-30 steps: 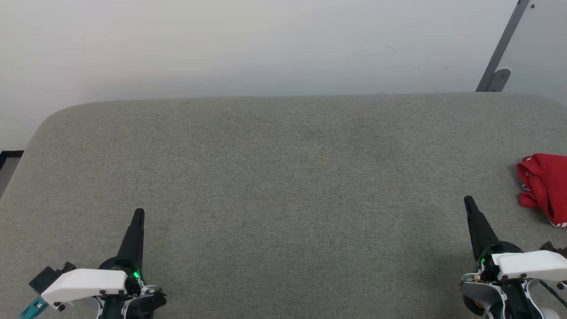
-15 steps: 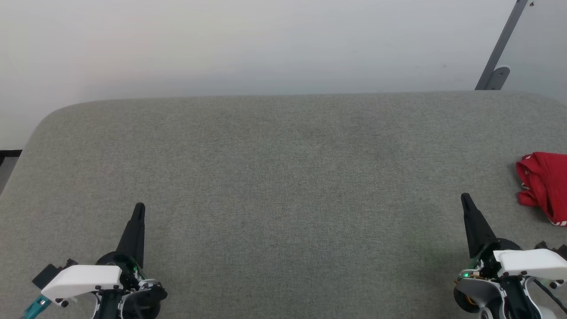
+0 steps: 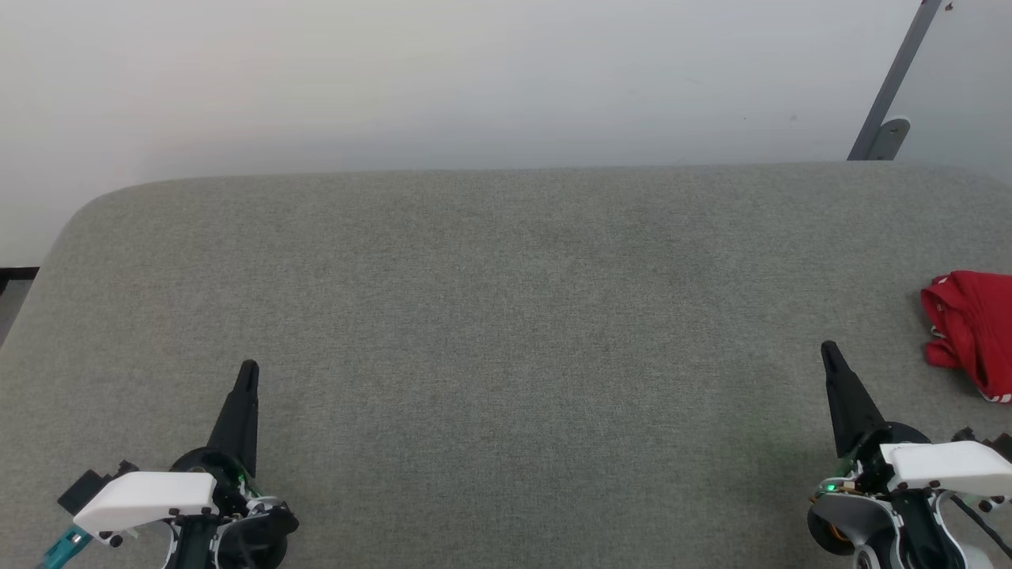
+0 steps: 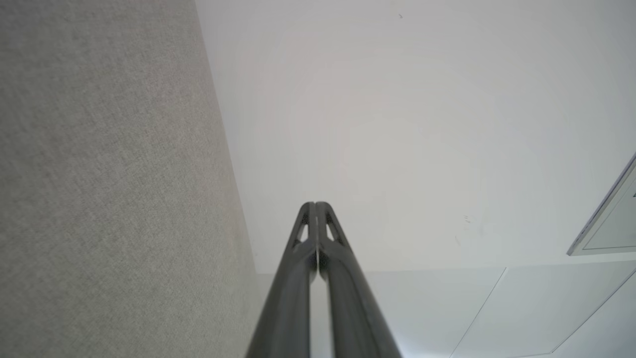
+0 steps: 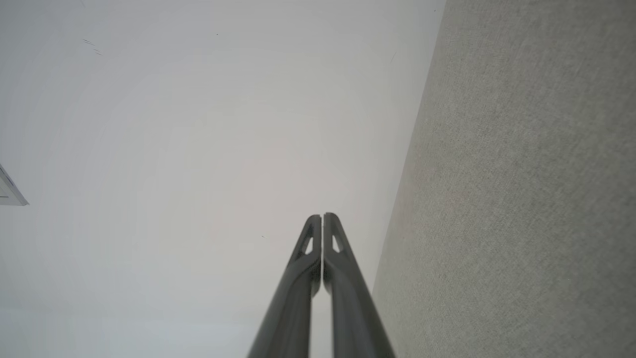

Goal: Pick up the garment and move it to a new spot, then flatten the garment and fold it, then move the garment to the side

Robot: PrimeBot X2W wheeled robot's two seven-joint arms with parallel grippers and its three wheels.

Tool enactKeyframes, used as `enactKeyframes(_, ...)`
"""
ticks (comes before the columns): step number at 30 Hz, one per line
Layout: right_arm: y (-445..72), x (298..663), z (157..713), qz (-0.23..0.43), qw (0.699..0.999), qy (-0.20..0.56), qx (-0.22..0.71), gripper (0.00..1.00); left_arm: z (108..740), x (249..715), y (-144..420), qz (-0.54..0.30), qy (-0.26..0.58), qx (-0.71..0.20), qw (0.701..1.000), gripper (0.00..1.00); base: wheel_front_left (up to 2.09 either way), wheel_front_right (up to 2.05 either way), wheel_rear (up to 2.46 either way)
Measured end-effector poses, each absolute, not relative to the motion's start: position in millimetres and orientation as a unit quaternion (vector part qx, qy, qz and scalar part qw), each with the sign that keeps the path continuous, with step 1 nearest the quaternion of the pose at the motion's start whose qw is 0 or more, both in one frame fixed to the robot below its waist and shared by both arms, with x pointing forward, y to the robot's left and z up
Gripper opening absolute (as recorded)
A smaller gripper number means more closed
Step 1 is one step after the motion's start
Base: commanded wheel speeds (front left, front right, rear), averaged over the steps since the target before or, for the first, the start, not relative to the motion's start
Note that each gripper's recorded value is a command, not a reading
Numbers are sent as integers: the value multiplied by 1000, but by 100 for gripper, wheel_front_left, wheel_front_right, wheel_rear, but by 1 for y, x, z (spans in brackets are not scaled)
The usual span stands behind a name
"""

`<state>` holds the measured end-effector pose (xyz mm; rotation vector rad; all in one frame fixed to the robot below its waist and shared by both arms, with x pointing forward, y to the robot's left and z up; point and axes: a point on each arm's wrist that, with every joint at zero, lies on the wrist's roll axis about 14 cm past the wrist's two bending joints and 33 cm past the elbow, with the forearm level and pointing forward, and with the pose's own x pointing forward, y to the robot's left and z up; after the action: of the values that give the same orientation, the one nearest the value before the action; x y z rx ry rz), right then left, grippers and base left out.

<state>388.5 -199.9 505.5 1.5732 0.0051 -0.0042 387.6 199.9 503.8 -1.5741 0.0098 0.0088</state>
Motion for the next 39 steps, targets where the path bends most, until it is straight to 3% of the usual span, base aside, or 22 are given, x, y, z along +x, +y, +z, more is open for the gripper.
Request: enactKeyframes(39, -200, 389, 506, -2, 706, 2, 708, 0, 504, 388, 200, 4, 4, -708, 706, 0, 0, 0, 0)
